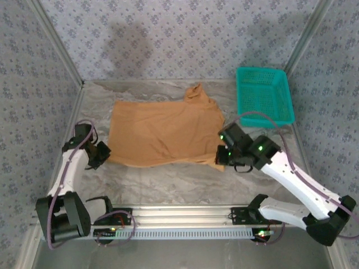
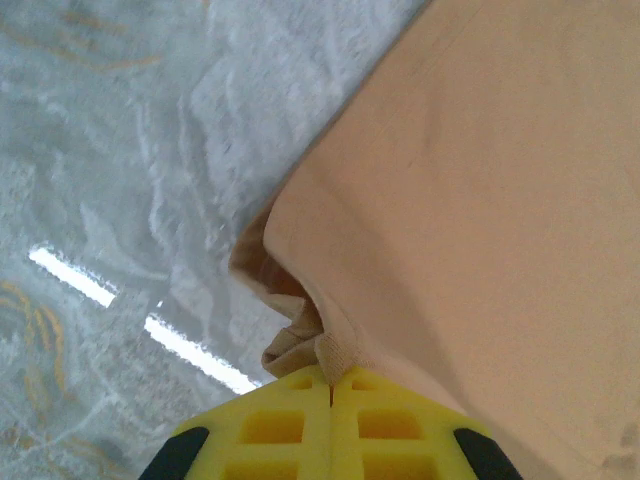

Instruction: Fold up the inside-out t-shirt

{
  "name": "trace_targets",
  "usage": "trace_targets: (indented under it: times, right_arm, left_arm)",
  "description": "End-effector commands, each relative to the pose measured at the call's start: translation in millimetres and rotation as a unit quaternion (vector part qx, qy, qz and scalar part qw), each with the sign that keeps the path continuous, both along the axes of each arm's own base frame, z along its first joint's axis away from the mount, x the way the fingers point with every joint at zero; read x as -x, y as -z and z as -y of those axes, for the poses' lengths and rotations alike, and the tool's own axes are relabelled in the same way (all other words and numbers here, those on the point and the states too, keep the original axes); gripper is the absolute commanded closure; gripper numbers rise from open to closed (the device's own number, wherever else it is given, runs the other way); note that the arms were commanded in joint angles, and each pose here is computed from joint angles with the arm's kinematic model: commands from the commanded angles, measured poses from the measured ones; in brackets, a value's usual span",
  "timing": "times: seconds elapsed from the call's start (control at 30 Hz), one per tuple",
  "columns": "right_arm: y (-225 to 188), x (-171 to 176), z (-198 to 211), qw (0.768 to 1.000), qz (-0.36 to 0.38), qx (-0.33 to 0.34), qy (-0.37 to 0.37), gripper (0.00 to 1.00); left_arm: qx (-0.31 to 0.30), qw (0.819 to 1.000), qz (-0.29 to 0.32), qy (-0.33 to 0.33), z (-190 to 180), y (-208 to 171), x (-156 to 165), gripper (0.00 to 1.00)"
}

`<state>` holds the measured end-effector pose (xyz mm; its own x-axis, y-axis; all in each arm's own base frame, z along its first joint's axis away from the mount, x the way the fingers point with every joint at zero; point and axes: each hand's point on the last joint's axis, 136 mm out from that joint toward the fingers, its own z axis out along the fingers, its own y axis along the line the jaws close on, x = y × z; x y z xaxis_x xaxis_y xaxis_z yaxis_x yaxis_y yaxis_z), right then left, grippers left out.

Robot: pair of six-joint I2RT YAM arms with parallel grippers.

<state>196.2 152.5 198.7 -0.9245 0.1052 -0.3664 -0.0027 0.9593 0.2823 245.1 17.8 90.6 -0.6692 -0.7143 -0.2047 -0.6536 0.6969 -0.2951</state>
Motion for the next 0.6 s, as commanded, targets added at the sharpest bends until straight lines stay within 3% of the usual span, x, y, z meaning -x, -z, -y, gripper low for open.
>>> trace_targets:
  times: [0.0,0.2,0.57]
  right_arm:
    - [-3,-39,-4,0.999,0.021,0.019,-0.037,1.0]
    - [14,-98,-27,0.997,-0.001,0.026,-0.066,1.0]
    - [48,-168,-41,0.994,-0.051,0.03,-0.091,1.0]
  left_arm:
    - [-0.034,0.999,0.029,0.011,-8,-24,-30,1.0]
    - [-0.053,0.998,0.013,0.022,-14,-19,-69,1.0]
    - [-0.08,0.996,-0.029,0.04,-23,-6,-115,1.0]
